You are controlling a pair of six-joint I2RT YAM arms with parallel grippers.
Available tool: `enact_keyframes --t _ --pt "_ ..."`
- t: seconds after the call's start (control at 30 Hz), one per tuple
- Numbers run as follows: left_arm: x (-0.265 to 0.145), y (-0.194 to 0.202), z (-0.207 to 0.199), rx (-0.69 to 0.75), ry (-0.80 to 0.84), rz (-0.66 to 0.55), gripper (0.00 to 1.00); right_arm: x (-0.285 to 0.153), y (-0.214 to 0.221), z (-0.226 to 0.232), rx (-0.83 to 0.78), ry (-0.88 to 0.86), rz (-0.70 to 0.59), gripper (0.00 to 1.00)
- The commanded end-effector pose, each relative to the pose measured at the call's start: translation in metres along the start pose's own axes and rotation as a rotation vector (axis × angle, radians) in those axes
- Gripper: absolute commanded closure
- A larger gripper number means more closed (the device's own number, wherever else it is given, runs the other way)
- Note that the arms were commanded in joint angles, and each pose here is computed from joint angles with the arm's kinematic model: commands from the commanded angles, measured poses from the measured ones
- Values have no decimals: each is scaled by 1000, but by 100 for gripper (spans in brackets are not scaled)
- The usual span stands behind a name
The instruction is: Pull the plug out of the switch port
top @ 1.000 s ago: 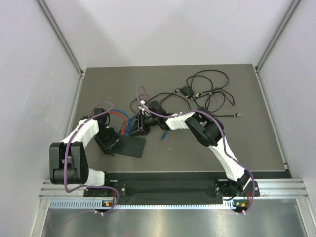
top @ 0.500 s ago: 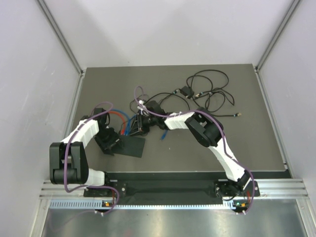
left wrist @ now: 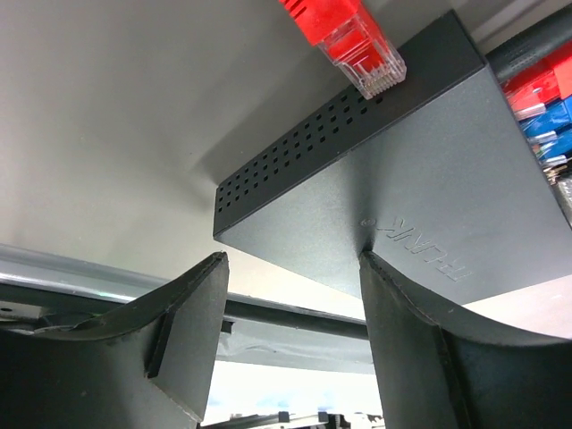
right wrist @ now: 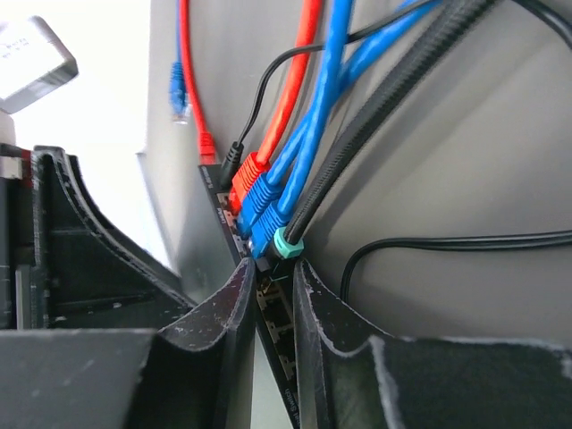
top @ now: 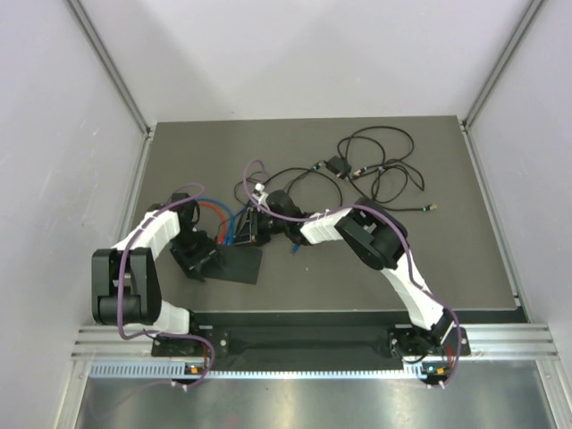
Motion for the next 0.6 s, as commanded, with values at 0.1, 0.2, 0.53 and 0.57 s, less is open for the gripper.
enact_keyframes --t 0.1,0.2,0.53,0.57 --pt "17 -6 28 -8 -181 -47 34 -1 -32 7 101 -144 -100 100" --pt "17 -7 29 -10 -189 -53 34 -6 -44 6 140 -142 -126 100" --pt "18 -4 28 12 -207 -64 33 -22 -83 -17 -166 133 -185 100" --pt "18 -4 28 14 -207 -64 33 -26 -88 -14 -186 141 -198 100"
Point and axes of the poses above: each gripper's point midway between its finger pads, its own x axis out along the fingers, its own z axis along the line the jaws close on, y = z × x, the point moved 2 cm from there along -x, back along the fingers, and after that the axes turned 15 degrees about -x, right-handed, at the moved point
